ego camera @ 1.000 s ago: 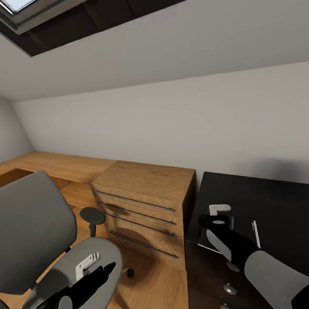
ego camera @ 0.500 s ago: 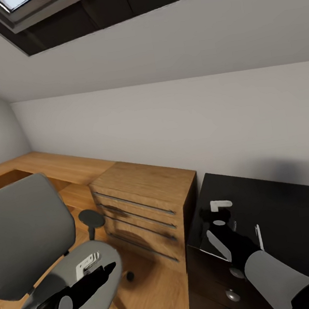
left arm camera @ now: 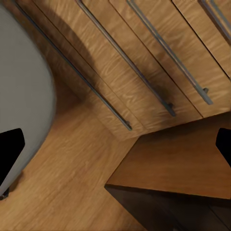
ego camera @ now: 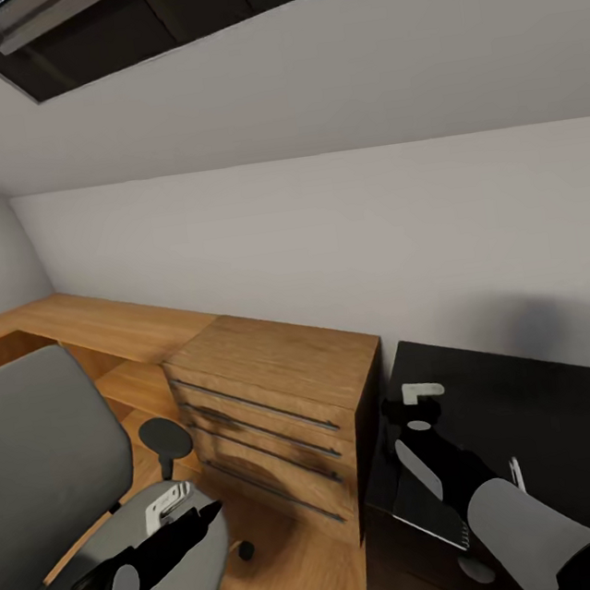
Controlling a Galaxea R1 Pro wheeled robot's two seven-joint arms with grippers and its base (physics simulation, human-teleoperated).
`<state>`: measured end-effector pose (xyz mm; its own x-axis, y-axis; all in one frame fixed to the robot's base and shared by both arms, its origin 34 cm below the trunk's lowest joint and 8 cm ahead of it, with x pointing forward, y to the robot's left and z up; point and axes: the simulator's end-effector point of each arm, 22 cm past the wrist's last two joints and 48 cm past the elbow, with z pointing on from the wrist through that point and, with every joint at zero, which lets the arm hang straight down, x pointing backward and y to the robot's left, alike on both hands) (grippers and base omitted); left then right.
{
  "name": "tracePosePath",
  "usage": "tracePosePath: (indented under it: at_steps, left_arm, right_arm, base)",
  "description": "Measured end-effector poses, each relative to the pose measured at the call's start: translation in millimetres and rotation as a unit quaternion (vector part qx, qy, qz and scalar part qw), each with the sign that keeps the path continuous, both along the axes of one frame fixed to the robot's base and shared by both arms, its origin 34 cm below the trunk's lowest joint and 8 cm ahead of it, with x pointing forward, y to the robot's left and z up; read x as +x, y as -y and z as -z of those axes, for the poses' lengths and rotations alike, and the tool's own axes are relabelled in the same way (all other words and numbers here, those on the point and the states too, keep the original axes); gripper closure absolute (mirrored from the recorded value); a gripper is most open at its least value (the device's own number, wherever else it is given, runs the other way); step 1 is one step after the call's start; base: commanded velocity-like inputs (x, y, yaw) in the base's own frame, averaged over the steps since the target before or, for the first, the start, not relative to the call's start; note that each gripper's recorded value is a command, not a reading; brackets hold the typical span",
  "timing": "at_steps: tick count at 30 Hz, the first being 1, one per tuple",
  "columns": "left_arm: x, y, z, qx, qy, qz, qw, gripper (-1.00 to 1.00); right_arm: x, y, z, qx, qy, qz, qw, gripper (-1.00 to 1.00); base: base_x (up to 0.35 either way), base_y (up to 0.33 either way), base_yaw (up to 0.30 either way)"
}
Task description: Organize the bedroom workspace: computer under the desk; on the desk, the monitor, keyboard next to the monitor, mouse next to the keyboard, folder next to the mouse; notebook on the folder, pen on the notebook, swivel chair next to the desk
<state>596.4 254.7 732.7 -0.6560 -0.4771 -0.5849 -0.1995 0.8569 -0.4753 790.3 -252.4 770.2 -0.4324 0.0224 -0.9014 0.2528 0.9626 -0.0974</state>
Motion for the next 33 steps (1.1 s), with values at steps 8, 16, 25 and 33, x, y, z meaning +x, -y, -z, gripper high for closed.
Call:
tracePosePath:
  at_steps: [8, 16, 25, 33]
  left_arm:
    - [-0.3, 2.5, 0.1, -0.002, -0.001, 0.003, 1.0, -1.0]
    - [-0.1, 4.3, -1.3, -0.004, -0.001, 0.004, 1.0, -1.0]
    - [1.0, 4.6, -4.7, -0.004, 0.003, 0.004, 1.0, -1.0]
    - [3.7, 1.7, -7.1, -0.002, 0.017, 0.001, 0.9999, -1.0]
  right_arm:
    - [-0.2, 2.3, 0.6, 0.0, -0.001, 0.002, 1.0, -1.0]
    - [-3.2, 7.5, 7.5, 0.003, -0.011, 0.008, 0.9999, -1.0]
    - [-16.2, 15.9, 30.4, 0.012, -0.072, 0.017, 0.9972, -1.0]
    - [-17.0, 16.9, 37.2, 0.014, -0.08, 0.017, 0.9965, -1.0]
  base:
    - [0.015, -0.002, 0.0]
    - [0.002, 0.0, 0.0]
    - [0.0, 0.0, 0.0]
    - [0.0, 0.0, 0.0]
